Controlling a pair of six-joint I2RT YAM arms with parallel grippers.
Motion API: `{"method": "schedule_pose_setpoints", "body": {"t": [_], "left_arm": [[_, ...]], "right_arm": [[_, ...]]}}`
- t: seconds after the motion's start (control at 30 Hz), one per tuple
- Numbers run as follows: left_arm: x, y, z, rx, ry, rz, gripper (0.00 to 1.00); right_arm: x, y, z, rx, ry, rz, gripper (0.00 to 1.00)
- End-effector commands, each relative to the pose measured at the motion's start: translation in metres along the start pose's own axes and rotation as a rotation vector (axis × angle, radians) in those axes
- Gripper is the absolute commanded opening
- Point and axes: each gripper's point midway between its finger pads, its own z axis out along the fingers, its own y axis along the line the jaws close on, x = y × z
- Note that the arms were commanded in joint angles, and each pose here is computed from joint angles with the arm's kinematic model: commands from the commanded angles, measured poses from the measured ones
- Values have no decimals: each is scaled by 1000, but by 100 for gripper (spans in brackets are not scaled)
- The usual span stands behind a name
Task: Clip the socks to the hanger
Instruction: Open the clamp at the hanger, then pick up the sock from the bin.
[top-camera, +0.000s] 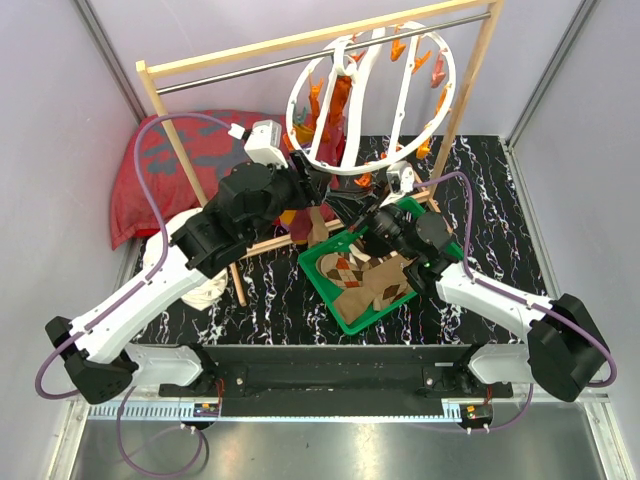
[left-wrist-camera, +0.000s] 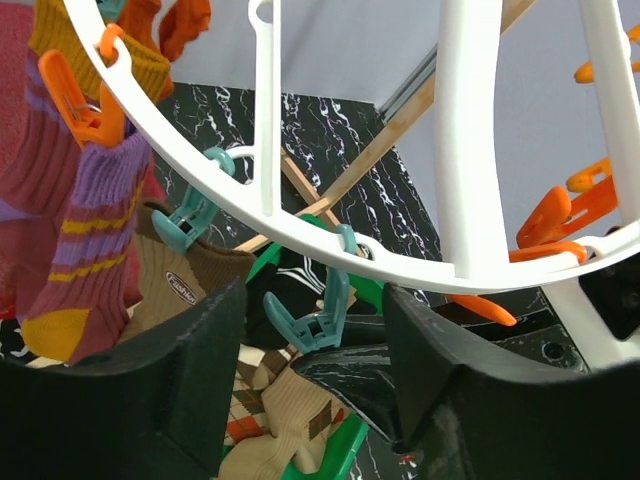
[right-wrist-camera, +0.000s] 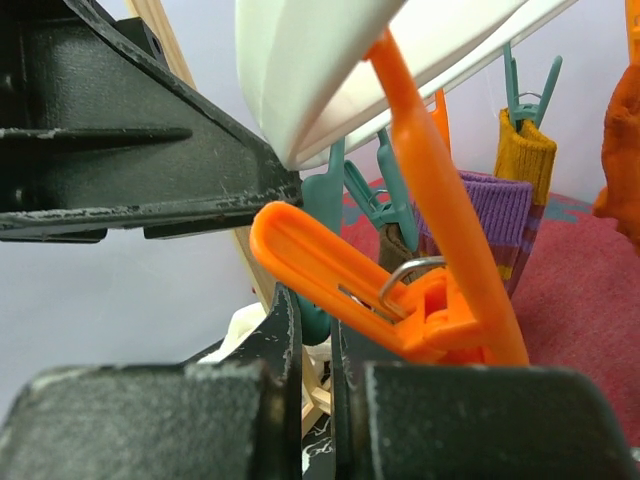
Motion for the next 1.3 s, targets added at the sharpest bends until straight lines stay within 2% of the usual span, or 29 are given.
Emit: {"method": "schedule_pose_setpoints", "body": {"t": [0.0, 0.3, 0.47, 0.57, 0.63, 0.67, 0.77, 0.93, 1.0, 1.03, 1.1, 1.13, 1.27], "left_arm": [[-20, -15, 6, 20, -65, -57, 55], [-21, -11, 4, 6, -74, -67, 38], [-22, -11, 4, 8, -78, -56, 22], [-23, -11, 5, 6, -81, -41, 14], [-23, -10, 5, 4, -85, -33, 8], [-24, -9, 4, 3, -86, -24, 5], [-25, -7, 4, -5, -93, -3, 0], [-28, -4, 3, -15, -104, 54, 0], [-28, -3, 4, -16, -104, 70, 0], [-28, -3, 3, -15, -103, 80, 0], [-28, -2, 4, -18, -102, 98, 0], [-29, -2, 4, -17, -105, 101, 0], [-28, 1, 5, -31, -105, 125, 0]], "right_arm": [[-12, 12, 6, -25, -14, -47, 0], [-6, 12, 7, -21, 1, -60, 0], [-2, 10, 6, -7, 13, -61, 3], [1, 5, 2, 25, 29, -48, 16], [3, 2, -3, 53, 35, -25, 28], [6, -1, -6, 69, 47, -17, 37], [10, -7, -18, 135, 75, 28, 47], [28, -34, -46, 350, 156, 135, 57], [38, -46, -65, 467, 212, 184, 64], [52, -52, -80, 530, 280, 198, 66], [50, -59, -96, 614, 292, 220, 70], [61, -64, -112, 673, 353, 221, 72], [75, -78, -159, 869, 430, 259, 73]]}}
